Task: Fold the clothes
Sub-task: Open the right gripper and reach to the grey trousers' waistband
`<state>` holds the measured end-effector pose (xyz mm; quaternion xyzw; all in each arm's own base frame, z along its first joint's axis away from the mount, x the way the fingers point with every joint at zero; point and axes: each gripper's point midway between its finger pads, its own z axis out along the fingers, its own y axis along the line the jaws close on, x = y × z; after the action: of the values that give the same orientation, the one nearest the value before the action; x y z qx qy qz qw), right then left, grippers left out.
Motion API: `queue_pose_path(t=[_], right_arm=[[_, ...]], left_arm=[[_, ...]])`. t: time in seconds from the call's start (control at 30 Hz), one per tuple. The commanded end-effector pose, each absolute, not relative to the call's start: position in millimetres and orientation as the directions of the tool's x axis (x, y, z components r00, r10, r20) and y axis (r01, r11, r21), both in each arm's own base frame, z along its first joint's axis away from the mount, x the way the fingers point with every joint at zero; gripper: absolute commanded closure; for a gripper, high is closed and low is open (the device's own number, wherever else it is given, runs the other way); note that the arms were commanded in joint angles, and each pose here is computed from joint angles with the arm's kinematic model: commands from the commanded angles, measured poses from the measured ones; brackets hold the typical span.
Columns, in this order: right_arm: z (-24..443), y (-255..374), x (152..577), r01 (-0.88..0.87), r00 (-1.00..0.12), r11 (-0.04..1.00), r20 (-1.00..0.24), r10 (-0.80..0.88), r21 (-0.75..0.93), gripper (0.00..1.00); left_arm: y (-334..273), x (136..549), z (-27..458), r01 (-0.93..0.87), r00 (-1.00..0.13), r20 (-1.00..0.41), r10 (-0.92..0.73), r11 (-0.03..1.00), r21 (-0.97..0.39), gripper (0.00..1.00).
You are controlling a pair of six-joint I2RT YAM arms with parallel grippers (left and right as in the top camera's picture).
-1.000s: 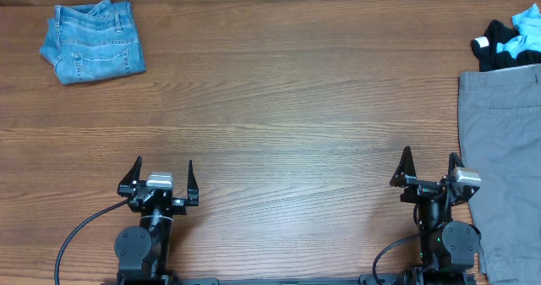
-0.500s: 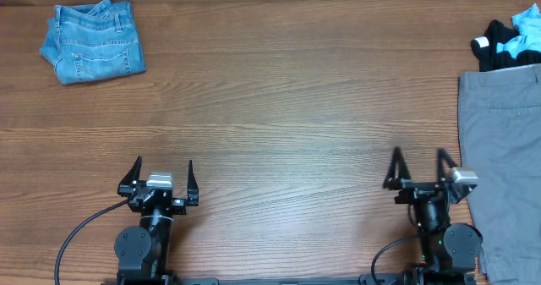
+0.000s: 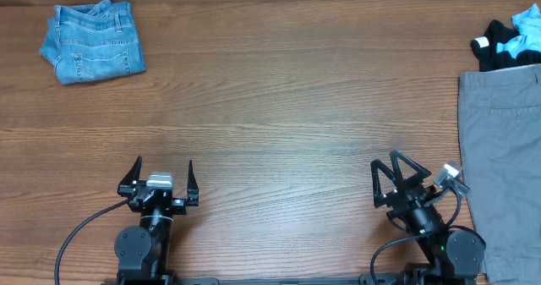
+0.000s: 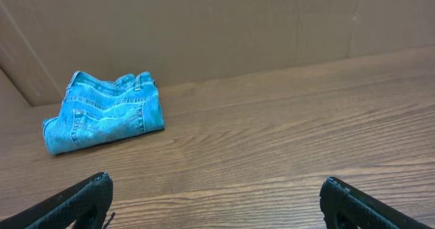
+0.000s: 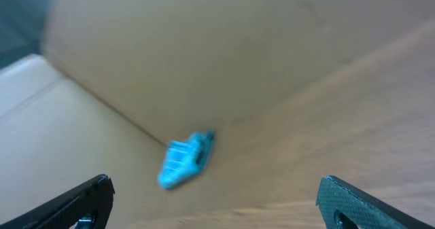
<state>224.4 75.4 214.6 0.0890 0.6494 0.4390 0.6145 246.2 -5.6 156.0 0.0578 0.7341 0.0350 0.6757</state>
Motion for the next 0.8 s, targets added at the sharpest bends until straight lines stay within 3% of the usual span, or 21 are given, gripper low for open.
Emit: queue_pose_path(t=[0.0,0.17,0.43,0.6,0.77], right_arm=[[233.6,81.9,216.0,-0.502,-0.212,0.547,-0.709,0.673,0.67,0.0],[273.0,74.2,209.8,-0.535,-0.072,0.624,-0.767,0.638,0.569,0.0],[335.7,43.5,234.8,-0.36,0.068,0.81,-0.853,0.517,0.463,0.0],[351.3,2.9,283.7,-0.062,0.011,0.902,-0.904,0.428,0.427,0.0],[329.2,-48.6,343.4,0.285,-0.163,0.91,-0.92,0.357,0.303,0.0]], left_arm=[[-3.8,246.1,155.9,0.027,-0.074,-0.986,0.147,0.989,0.145,0.0],[-3.8,246.1,155.9,0.027,-0.074,-0.986,0.147,0.989,0.145,0.0],[-3.7,246.1,155.9,0.026,-0.074,-0.986,0.147,0.989,0.145,0.0],[-3.7,246.1,155.9,0.026,-0.074,-0.986,0.147,0.989,0.145,0.0],[-3.8,246.1,155.9,0.027,-0.074,-0.986,0.147,0.989,0.145,0.0]])
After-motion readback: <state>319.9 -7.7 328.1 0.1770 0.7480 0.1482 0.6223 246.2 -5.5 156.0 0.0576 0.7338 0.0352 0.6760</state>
